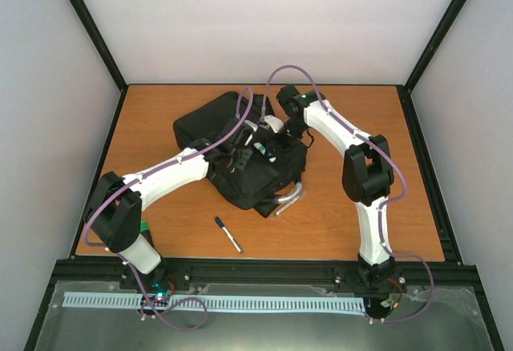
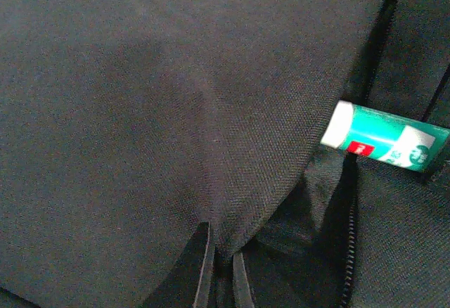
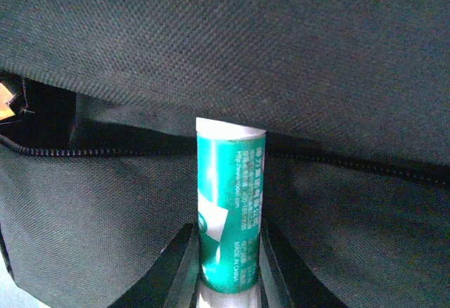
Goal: Pack the student bag
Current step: Place the stationery in the student bag.
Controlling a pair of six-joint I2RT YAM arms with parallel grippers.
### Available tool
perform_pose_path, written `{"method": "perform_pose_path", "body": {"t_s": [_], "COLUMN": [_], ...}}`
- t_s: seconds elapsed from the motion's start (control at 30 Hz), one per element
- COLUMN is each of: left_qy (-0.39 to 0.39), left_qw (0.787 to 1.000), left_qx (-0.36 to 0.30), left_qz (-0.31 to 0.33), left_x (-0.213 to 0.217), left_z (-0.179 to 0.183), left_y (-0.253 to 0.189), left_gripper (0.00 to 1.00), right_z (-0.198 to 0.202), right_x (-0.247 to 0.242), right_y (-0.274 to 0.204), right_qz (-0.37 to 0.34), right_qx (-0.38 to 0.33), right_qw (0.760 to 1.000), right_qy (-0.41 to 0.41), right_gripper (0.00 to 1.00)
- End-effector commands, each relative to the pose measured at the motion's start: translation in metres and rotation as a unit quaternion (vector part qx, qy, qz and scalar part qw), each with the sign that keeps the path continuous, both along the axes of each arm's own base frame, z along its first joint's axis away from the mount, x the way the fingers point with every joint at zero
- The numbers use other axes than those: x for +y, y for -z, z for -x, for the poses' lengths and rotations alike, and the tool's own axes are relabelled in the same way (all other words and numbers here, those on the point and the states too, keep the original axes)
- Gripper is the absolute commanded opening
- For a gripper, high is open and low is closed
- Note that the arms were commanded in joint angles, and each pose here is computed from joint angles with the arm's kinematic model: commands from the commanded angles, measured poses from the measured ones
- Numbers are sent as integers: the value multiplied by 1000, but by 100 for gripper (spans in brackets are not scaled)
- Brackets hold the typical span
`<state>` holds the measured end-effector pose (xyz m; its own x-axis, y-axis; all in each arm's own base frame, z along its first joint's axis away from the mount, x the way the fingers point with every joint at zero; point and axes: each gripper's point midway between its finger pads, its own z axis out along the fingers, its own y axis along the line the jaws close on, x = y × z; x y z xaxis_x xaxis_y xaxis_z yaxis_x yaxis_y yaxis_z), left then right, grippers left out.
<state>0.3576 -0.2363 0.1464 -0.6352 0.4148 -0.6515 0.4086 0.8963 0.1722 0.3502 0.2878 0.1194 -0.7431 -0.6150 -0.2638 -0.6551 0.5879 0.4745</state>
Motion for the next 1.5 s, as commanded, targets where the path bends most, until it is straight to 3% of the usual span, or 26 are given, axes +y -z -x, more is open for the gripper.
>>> {"method": "perform_pose_path", "body": {"t_s": [0.0, 0.33, 0.5, 0.97, 1.2, 1.3, 1.47], "left_qy": [0, 0, -2, -1, 0, -1, 0], "left_qw": [999, 999, 999, 999, 999, 999, 999], "left_qx": [-30, -30, -31, -32, -31, -31, -32], "left_qz": [36, 37, 38, 37, 39, 40, 40], "left_x": [-10, -10, -9, -9, -9, -10, -10], "left_z": [-8, -9, -8, -8, -7, -8, -7], "left_y": [-32, -32, -33, -34, -34, -34, -35], "left_gripper": [1, 1, 1, 1, 1, 1, 1], "right_z": [-1, 13, -3, -6, 1, 5, 21], "right_x": [6, 39, 40, 12, -11, -16, -13], "right_y": [6, -16, -12, -36, -42, -43, -39], "right_qz": [15, -52, -37, -31, -13, -9, -36], "right_qx": [1, 9, -13, -70, -89, -104, -85], "right_qw": [1000, 998, 999, 997, 996, 995, 996], "right_qy": [-2, -44, -25, -4, 0, -5, -14], "right_gripper": [12, 12, 13, 45, 51, 49, 25]}}
